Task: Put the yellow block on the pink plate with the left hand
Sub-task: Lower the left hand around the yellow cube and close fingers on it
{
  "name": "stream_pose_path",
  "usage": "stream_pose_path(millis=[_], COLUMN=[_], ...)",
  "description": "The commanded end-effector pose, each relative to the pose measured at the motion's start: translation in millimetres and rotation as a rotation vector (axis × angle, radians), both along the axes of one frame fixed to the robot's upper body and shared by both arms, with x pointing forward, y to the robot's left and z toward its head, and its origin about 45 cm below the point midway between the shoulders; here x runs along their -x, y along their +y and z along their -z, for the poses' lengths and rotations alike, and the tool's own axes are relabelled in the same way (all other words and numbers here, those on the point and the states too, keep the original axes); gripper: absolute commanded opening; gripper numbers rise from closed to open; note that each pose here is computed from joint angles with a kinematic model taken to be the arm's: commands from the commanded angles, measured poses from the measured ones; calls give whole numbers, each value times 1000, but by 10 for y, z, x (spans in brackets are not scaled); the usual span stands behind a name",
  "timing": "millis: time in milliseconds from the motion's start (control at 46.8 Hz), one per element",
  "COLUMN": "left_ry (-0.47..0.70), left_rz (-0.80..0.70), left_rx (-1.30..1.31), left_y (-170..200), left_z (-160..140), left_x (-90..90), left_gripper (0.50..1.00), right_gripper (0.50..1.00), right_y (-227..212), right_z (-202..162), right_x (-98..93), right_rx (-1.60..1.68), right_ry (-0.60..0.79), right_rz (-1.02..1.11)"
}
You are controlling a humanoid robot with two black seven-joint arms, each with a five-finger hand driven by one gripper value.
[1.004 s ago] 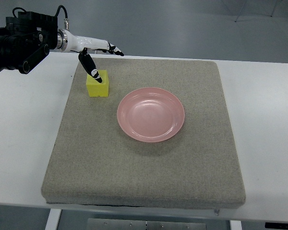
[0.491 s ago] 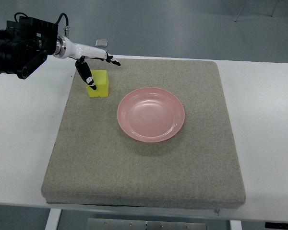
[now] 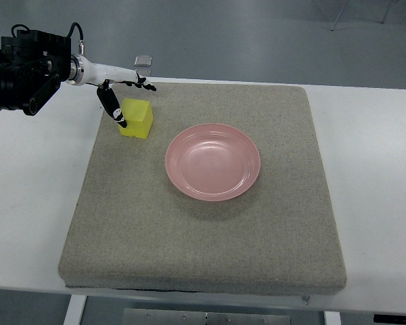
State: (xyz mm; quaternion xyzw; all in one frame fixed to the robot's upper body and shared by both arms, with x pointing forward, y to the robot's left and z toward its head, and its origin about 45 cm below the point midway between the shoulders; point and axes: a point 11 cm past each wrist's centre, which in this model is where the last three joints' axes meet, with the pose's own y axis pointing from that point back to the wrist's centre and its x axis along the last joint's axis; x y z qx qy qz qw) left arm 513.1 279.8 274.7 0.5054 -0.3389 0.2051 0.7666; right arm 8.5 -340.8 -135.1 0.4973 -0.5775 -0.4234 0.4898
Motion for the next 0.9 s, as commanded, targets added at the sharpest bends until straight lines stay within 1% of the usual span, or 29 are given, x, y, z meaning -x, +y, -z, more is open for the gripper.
stream_pose_path(millis=[0,171,534,662,812,876], left_ry=[26,56,52,72,17,11], left_rz=[-8,-9,-2,-5,5,10], left_rx=[6,32,41,37,37,31], left_y=[-8,-48,-68,-51,-87,-99], left_z=[13,44,52,169,161,171], left_x=[13,38,40,82,48,47], left_gripper=[999,999,1000,999,996,994], right_gripper=[924,924,924,924,924,924], right_y=[0,0,0,0,0,0], right_z=[0,0,0,0,0,0], right_x=[0,0,0,9,0,0], right_rx=[0,0,0,0,0,0], right_ry=[0,0,0,2,0,0], right_rz=[0,0,0,0,0,0])
